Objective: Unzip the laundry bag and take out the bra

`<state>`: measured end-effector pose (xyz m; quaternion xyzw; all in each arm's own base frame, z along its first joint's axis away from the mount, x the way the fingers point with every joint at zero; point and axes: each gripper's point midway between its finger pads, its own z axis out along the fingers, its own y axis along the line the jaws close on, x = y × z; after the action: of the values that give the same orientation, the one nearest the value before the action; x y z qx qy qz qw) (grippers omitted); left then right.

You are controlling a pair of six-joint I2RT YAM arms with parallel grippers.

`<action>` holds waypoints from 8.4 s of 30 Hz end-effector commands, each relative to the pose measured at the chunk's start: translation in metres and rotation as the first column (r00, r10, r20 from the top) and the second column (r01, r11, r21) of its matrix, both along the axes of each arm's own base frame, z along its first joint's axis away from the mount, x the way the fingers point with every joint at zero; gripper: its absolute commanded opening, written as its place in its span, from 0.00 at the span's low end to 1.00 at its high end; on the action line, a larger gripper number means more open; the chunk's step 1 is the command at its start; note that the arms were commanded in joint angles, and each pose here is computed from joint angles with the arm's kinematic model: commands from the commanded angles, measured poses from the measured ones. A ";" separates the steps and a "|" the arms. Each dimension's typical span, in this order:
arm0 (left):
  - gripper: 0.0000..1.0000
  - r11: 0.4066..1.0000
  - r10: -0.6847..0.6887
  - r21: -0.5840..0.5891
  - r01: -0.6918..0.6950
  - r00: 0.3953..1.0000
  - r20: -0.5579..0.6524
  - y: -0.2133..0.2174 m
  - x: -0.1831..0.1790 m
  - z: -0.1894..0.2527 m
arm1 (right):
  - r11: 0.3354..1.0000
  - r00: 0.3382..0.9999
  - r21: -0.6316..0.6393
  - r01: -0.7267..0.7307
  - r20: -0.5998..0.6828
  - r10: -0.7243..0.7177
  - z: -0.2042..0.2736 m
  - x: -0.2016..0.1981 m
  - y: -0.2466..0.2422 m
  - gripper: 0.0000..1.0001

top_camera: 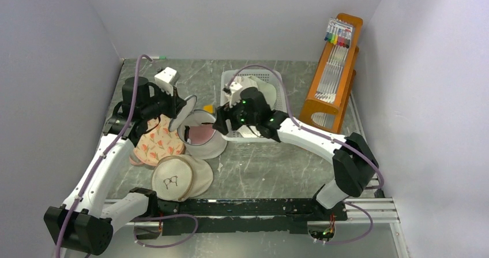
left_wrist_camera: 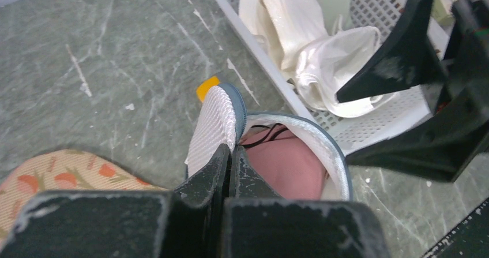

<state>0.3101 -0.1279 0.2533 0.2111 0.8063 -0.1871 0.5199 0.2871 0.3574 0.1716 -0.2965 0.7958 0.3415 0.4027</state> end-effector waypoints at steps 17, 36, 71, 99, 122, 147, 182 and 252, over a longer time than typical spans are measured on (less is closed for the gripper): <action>0.67 0.737 0.638 0.223 -0.637 0.766 0.079 0.118 0.067 0.025 | 0.958 0.983 -0.224 0.177 0.090 -0.160 -0.048 -0.024 -0.020 0.74; 0.87 0.991 0.120 -0.037 -0.131 0.966 -0.228 0.013 -0.012 -0.079 | 0.994 0.978 -0.024 0.104 0.187 -0.098 0.017 -0.022 0.009 0.74; 0.08 0.992 0.125 0.068 -0.108 0.938 -0.324 0.003 -0.020 -0.109 | 0.997 0.969 0.000 0.071 0.238 -0.069 0.045 -0.037 0.023 0.74; 0.07 0.998 -0.048 -0.053 0.043 0.993 -0.111 -0.023 -0.034 -0.071 | 0.990 0.976 -0.134 0.040 0.216 -0.010 -0.018 -0.083 0.065 0.42; 0.07 0.994 -0.106 -0.031 0.104 0.992 -0.071 -0.032 -0.042 -0.070 | 0.956 0.961 0.196 0.219 0.126 -0.246 -0.004 -0.022 0.087 0.46; 0.07 0.993 -0.119 -0.020 0.118 0.990 -0.081 -0.036 -0.045 -0.073 | 0.865 0.929 0.371 0.337 0.016 -0.369 -0.028 0.000 0.105 0.48; 0.07 0.994 -0.102 0.020 0.104 0.991 -0.089 -0.039 -0.049 -0.076 | 0.978 0.980 0.102 0.180 0.073 -0.187 -0.031 -0.025 0.099 0.35; 0.07 0.995 -0.082 0.048 0.091 0.984 -0.159 -0.038 -0.047 -0.092 | 0.775 0.913 0.602 0.192 0.181 -0.367 0.210 -0.051 -0.021 0.00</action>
<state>0.2617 -0.1622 0.1545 0.2437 0.8415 -0.2006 0.4385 0.2441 0.3491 0.3223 -0.0985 0.6730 0.4177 0.6025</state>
